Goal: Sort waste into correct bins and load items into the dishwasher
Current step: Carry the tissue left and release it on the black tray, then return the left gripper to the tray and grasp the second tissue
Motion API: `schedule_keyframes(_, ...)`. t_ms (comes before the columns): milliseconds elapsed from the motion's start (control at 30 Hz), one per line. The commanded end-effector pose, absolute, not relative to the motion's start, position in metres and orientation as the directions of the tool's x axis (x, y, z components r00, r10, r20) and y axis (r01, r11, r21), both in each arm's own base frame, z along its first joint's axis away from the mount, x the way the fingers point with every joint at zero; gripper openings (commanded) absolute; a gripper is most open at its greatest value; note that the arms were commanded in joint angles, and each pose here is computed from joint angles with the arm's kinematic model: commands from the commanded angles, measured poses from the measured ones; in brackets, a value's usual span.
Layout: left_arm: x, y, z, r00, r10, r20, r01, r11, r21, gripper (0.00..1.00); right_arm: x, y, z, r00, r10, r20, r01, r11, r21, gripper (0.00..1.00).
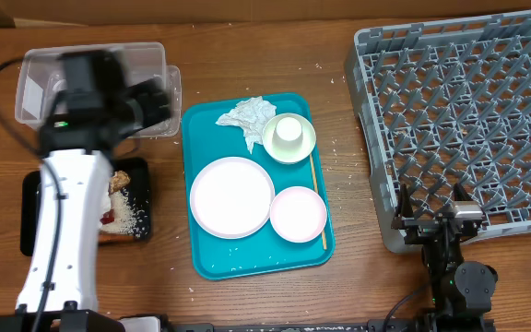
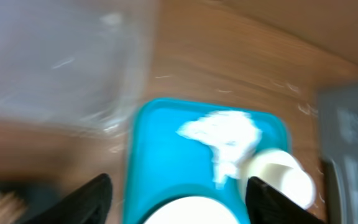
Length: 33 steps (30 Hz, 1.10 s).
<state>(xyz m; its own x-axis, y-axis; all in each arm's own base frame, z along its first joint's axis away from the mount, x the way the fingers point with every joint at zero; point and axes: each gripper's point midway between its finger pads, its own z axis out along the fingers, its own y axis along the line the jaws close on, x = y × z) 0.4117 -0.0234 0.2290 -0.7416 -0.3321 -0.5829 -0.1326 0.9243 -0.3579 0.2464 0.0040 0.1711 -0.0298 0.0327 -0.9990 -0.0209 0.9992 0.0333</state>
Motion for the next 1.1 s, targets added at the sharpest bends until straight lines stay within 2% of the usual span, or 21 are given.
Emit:
schedule_keyframes(0, 0.422, -0.083, 0.224, -0.759, -0.076, -0.647, 0.150, 0.946, -0.287, 0.76, 0.246, 0.005, 0.170, -0.024, 0.037, -0.999, -0.023, 0.999, 0.038, 1.00)
schedule_keyframes(67, 0.434, -0.103, 0.215, -0.746, -0.036, -0.665, 0.186, 0.948, -0.259, 0.82, 0.246, 0.005, 0.170, -0.024, 0.038, -0.999, -0.023, 0.999, 0.038, 1.00)
schedule_keyframes(167, 0.454, -0.128, 0.192, -0.735, 0.008, -0.678, 0.212, 0.953, -0.218, 0.83, 0.246, 0.005, 0.170, -0.024, 0.037, -0.999, -0.023, 0.999, 0.038, 1.00)
schedule_keyframes(500, 0.507, -0.161, 0.105, -0.713, 0.056, -0.699, 0.187, 0.976, -0.113, 0.78, 0.246, 0.005, 0.170, -0.024, 0.038, -0.999, -0.023, 0.999, 0.038, 1.00)
schedule_keyframes(767, 0.498, -0.152, 0.039, -0.802, 0.098, -0.589, 0.155, 0.987, -0.048, 0.77, 0.246, 0.005, 0.170, -0.024, 0.038, -0.999, -0.023, 0.999, 0.038, 1.00)
schedule_keyframes(1067, 0.482, -0.148, 0.021, -0.847, 0.112, -0.519, 0.153, 0.988, -0.037, 0.76, 0.246, 0.005, 0.170, -0.024, 0.038, -0.999, -0.023, 0.999, 0.038, 1.00)
